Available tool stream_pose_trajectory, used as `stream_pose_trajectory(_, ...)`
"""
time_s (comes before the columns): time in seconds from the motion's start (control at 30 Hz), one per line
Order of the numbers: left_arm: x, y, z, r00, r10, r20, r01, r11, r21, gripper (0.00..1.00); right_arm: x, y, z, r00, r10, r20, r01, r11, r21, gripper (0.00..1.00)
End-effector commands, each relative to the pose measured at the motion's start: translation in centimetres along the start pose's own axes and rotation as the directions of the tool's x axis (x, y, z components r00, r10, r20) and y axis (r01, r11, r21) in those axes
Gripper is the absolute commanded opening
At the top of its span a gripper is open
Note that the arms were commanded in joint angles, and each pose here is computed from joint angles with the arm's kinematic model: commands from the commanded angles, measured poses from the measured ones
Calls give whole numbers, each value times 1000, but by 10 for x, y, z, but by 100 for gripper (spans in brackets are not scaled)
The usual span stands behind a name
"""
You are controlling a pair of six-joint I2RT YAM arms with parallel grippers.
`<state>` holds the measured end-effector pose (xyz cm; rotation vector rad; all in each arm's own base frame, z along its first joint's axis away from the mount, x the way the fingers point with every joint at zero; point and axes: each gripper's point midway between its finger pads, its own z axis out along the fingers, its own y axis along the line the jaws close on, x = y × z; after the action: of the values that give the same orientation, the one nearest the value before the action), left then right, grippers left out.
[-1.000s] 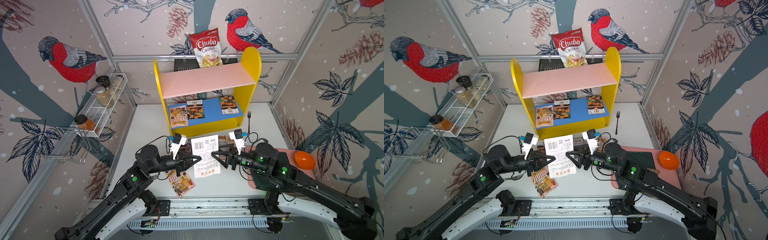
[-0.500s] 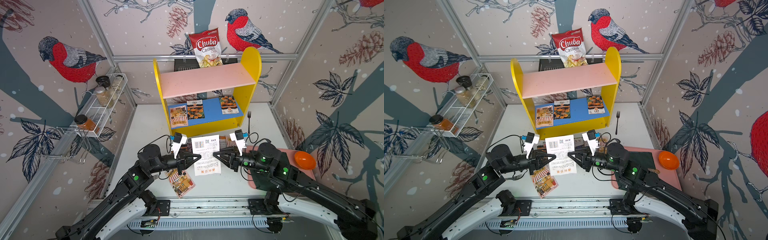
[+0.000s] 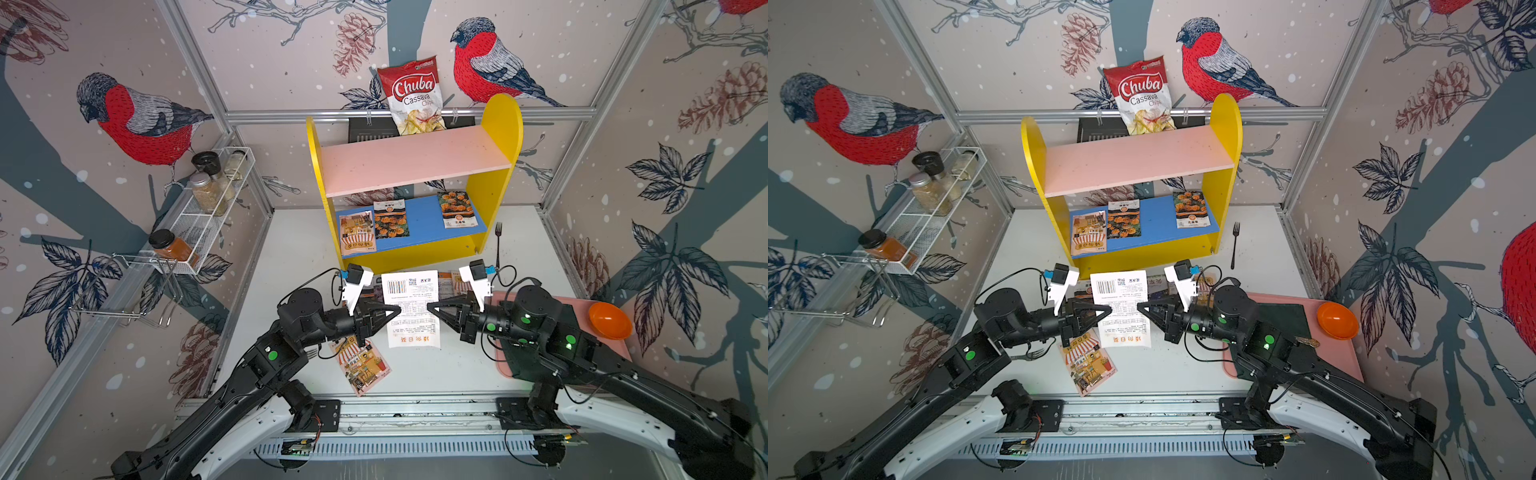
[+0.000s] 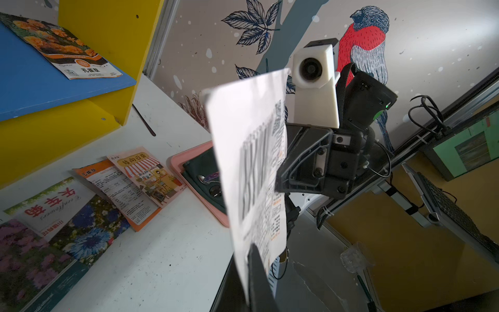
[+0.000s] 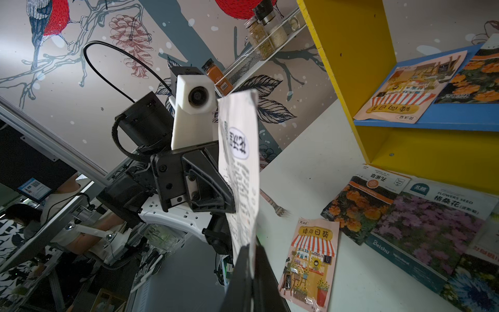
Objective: Take the seed bag off the shelf
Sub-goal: Pick up the seed packet from the shelf, then place the seed packet at the center of the board.
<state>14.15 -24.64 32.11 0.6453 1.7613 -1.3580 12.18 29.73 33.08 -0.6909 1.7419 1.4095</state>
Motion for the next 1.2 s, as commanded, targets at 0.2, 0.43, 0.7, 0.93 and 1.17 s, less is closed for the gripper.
stream_pose_trajectory(0.2,-19,25,-11,998,20,63,-7,980,-197,98,-21,-26,-8,992,58,113,-68,994,87,0)
stream_pose_trajectory(0.43,-27,34,-31,994,40,100,-7,950,-313,98,-14,-55,-7,988,125,90,-137,979,152,0)
stream_pose_trajectory(0.7,-40,38,-60,989,73,130,-8,898,-439,98,22,-89,17,968,243,-65,-225,953,204,0)
stream_pose_trajectory(0.93,-43,40,-70,985,84,154,-1,882,-472,98,70,-106,39,916,358,-181,-314,920,234,0)
stream_pose_trajectory(1.17,-40,44,-70,984,78,162,9,878,-479,98,122,-116,56,867,448,-217,-390,883,261,0)
